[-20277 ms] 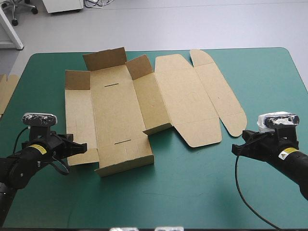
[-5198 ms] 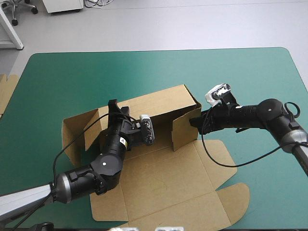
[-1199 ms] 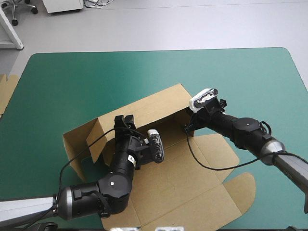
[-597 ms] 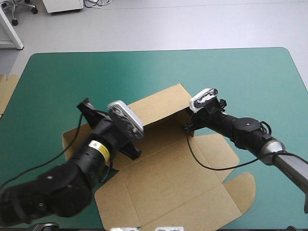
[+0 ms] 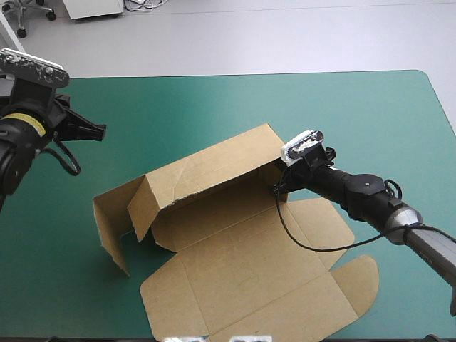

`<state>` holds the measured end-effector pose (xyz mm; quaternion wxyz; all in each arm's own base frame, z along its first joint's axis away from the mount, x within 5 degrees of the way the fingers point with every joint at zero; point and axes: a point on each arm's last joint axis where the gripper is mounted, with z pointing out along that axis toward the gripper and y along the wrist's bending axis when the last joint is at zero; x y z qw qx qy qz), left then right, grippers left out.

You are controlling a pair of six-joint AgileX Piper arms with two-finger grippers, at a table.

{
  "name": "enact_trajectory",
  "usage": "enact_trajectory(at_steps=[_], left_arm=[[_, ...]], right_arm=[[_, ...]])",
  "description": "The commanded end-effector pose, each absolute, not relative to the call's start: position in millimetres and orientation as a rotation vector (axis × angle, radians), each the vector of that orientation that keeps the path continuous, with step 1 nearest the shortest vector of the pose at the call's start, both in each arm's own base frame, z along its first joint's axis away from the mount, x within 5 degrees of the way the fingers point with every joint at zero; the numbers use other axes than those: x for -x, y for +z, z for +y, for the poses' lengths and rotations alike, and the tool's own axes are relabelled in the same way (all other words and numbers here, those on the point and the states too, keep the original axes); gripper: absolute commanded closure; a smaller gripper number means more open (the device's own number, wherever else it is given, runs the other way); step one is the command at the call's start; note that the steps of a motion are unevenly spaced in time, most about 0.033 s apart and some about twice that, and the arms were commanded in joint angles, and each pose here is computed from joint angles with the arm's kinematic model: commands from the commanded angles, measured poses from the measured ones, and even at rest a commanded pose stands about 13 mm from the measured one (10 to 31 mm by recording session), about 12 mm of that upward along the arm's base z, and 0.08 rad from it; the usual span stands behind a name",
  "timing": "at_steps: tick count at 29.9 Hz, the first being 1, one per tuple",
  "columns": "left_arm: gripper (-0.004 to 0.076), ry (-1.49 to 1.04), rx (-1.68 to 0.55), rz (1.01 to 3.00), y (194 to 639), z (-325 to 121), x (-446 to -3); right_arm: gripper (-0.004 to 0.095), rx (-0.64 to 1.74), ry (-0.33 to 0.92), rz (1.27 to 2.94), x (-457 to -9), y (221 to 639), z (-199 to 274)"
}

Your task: Fold the box

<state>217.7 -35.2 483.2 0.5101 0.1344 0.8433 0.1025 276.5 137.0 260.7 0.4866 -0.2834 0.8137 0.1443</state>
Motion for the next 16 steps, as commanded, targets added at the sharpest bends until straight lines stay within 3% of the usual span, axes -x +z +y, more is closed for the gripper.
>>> enact_trajectory(at_steps=[1, 7, 16], left_arm=[[0.0718, 0.011, -0.172, 1.988, 484, -11, -246], [0.0719, -0.138, -0.019, 2.116, 445, 26, -285], [0.0719, -0.063, -0.064, 2.212, 391, 40, -296]], right_arm=[[0.0908, 0.688, 0.38, 1.92, -275, 279, 138], [0.0908, 0.655, 0.39, 1.966, -274, 277, 137], [0.0906, 0.6, 0.398, 2.101, -270, 290, 128]])
